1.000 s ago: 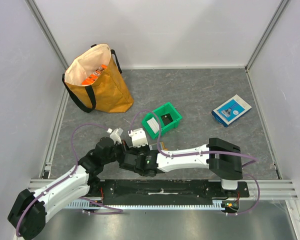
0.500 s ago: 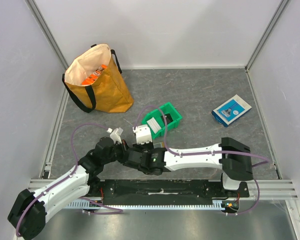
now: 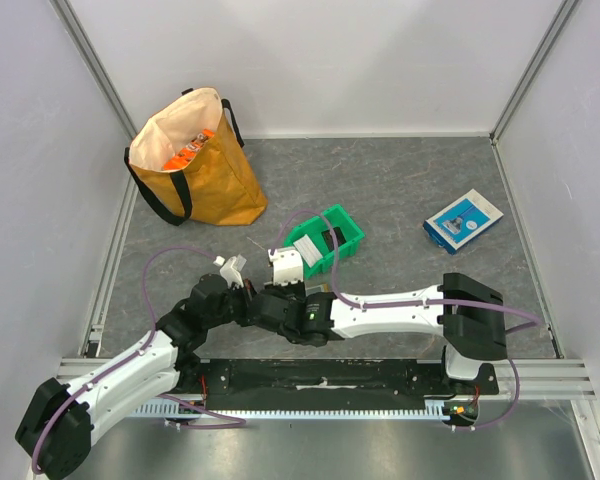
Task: Put the credit cards into the card holder
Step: Turn over the card slot in the card holder.
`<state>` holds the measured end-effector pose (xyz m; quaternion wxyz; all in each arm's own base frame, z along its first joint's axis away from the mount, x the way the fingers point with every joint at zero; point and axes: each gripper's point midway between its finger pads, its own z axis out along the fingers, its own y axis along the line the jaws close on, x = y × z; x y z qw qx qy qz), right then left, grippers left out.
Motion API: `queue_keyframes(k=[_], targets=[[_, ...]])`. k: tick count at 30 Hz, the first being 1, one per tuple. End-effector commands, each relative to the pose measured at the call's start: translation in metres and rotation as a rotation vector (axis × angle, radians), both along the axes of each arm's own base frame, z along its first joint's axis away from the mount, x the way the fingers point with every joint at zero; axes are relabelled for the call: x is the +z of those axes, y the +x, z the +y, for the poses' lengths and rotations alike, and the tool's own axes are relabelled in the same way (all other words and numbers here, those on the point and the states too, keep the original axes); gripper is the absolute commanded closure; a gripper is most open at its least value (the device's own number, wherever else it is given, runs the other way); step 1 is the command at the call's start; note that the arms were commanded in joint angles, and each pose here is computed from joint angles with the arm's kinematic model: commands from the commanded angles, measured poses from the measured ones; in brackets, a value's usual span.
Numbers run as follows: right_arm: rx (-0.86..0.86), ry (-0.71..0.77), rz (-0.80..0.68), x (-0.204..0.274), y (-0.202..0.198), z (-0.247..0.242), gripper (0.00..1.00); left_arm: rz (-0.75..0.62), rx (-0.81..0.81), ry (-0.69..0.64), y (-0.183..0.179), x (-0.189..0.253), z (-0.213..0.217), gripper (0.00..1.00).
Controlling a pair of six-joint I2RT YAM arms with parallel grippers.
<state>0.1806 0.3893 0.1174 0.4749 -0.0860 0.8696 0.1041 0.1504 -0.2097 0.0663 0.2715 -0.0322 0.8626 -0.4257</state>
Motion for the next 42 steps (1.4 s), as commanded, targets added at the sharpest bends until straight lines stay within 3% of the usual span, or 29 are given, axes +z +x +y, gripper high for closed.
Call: queue_keyframes(k=[1,15,21,28,37,42], targets=[[-0.007,0.013,0.009,-0.01,0.001,0.003,1.0,-0.044,-0.015,-0.051,0.004,0.017,-0.007,0.98],[0.01,-0.015,0.028,-0.022,0.0,0.005,1.0,-0.047,-0.015,-0.057,0.005,0.019,-0.008,0.98],[-0.051,-0.143,-0.011,-0.026,0.007,-0.013,1.0,-0.051,-0.014,-0.054,0.006,0.021,-0.008,0.98],[-0.115,-0.138,-0.029,-0.015,0.013,-0.045,1.0,-0.029,0.013,-0.005,0.007,0.007,-0.002,0.98],[-0.045,0.005,0.127,-0.042,0.008,-0.073,1.0,0.073,0.056,0.15,0.004,-0.032,0.017,0.98],[0.098,0.245,0.205,-0.033,-0.007,-0.046,1.0,0.082,0.057,0.199,0.006,-0.041,0.02,0.98]])
